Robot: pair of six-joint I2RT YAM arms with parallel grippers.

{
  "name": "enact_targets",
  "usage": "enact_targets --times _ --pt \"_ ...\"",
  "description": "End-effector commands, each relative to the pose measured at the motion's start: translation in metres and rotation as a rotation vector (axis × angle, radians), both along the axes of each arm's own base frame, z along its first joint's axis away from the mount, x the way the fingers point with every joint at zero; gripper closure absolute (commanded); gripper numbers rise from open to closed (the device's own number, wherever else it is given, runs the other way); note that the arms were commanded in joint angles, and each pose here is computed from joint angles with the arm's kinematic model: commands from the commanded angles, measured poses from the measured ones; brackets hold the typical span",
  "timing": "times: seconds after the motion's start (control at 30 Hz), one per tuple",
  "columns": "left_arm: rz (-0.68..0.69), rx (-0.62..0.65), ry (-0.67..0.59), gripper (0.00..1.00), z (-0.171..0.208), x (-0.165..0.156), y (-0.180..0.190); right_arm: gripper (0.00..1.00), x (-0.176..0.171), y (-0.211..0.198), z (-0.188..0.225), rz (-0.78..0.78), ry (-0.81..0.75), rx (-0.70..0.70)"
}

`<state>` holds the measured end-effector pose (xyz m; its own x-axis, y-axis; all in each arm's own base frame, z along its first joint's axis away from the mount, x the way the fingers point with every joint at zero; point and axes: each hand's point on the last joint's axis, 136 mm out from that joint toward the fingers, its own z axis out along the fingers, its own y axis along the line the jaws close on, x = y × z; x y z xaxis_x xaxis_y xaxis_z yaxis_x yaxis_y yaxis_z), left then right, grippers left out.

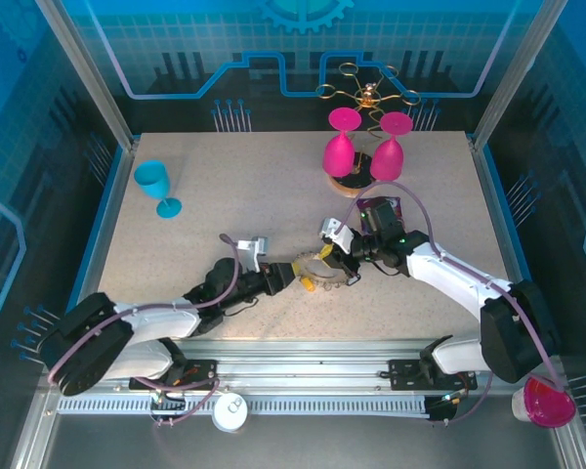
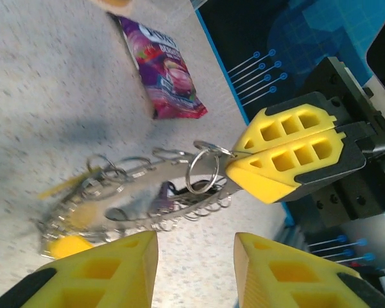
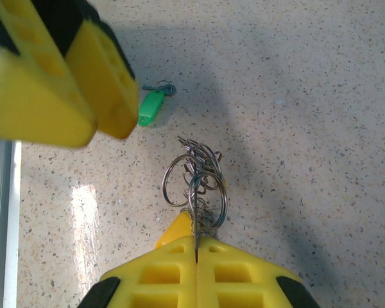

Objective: Put the keys on the keyring

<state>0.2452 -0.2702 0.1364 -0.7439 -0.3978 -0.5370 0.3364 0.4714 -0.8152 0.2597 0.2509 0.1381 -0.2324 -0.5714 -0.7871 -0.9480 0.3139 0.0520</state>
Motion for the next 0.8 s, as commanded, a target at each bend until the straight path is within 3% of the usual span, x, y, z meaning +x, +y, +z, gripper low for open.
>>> enact_targets --times 0.0,0.1,0.2,0.77 --pt "0.043 -0.242 0.033 0.62 0.030 0.008 -0.008 1.00 -0.005 0.006 0.002 0.011 0.009 0.018" --pt "0.035 -0.332 0.066 0.63 0.026 0.014 -0.015 1.00 -0.007 0.006 0.003 0.011 0.015 0.023" --pt "0.031 -0.332 0.140 0.63 0.007 0.017 -0.026 1.00 -0.008 0.007 0.004 0.008 0.016 0.031" --pt "0.078 -0.371 0.073 0.58 0.031 0.023 -0.023 1.00 -0.015 0.013 0.006 0.016 0.043 0.045"
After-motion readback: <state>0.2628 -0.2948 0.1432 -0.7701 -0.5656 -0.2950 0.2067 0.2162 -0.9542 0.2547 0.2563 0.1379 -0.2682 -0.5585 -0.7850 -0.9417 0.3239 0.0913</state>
